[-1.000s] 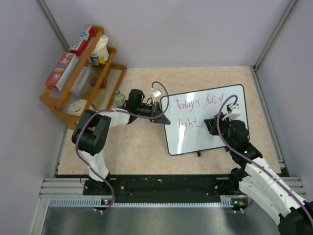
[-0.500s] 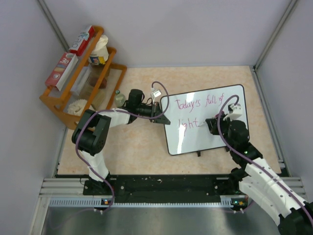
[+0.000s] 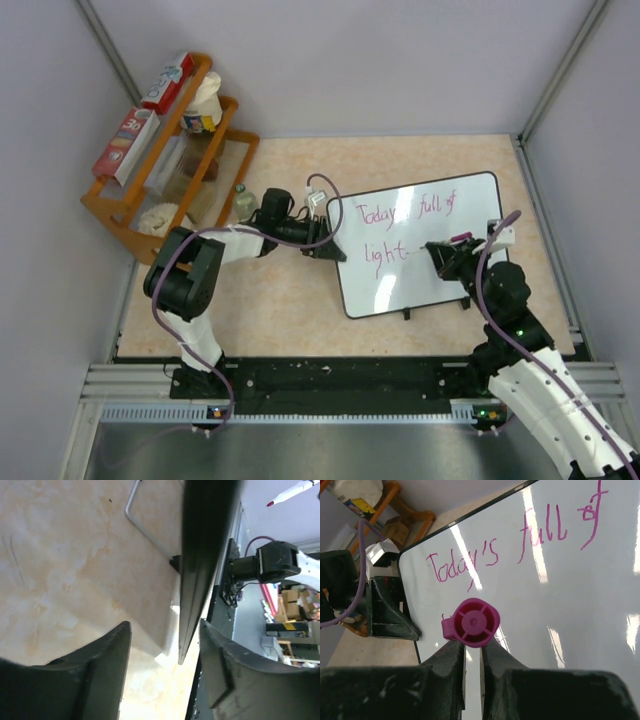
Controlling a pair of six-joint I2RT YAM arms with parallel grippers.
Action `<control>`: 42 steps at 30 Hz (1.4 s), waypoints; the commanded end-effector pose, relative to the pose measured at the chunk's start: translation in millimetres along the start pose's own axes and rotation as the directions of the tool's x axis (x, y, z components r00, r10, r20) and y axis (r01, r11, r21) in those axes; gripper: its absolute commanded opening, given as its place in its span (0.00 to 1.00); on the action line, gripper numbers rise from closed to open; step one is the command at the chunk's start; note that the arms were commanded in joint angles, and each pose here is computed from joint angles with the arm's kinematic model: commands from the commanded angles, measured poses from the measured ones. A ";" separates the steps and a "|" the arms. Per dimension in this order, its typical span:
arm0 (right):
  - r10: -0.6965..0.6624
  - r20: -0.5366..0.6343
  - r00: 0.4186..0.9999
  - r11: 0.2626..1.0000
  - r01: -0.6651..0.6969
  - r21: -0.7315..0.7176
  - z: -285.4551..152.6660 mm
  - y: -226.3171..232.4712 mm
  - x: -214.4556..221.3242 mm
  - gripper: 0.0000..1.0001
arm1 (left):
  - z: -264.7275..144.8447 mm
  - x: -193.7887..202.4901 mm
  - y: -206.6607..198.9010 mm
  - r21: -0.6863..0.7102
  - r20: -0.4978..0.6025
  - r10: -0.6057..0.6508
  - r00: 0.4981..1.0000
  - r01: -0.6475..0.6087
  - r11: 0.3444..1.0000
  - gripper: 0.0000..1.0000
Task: Write a sentence on the whiteboard
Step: Put down the whiteboard on the whiteboard stand, then put down the whiteboard marker at the corner of the board.
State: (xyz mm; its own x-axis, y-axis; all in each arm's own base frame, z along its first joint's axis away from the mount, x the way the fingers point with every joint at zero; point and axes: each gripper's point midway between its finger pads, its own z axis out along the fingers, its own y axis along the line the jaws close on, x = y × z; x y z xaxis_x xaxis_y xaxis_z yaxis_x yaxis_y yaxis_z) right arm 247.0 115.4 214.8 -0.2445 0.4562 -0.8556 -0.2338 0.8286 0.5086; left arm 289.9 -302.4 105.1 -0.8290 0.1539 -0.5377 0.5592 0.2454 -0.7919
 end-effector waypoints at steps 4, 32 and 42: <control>0.081 -0.112 0.990 0.995 -0.087 -0.047 -10.5 13.0 19.8 0.00 | -25.9 -13.5 -7.8 -0.156 0.068 0.150 0.986 -0.138 0.978 0.74; 0.473 -0.568 0.674 0.878 -0.415 0.240 -92.2 -4.1 150.8 0.00 | -133.2 -53.1 -72.3 -0.604 0.410 0.620 0.669 -0.310 0.734 0.99; 0.589 -0.565 0.578 0.804 -0.492 0.334 -107.5 -15.7 183.0 0.00 | -143.1 -67.5 -62.2 -0.620 0.514 0.529 0.675 -0.133 0.773 0.99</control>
State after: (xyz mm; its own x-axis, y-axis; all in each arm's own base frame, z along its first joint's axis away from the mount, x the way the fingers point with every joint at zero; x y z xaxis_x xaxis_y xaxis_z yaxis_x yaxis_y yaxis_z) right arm 113.1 146.7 67.6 -0.8061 0.5466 -0.2267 0.1837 0.5954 0.7821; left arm 294.8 -194.6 210.3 -0.2884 -0.1829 -0.9399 0.5847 0.7437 -0.3242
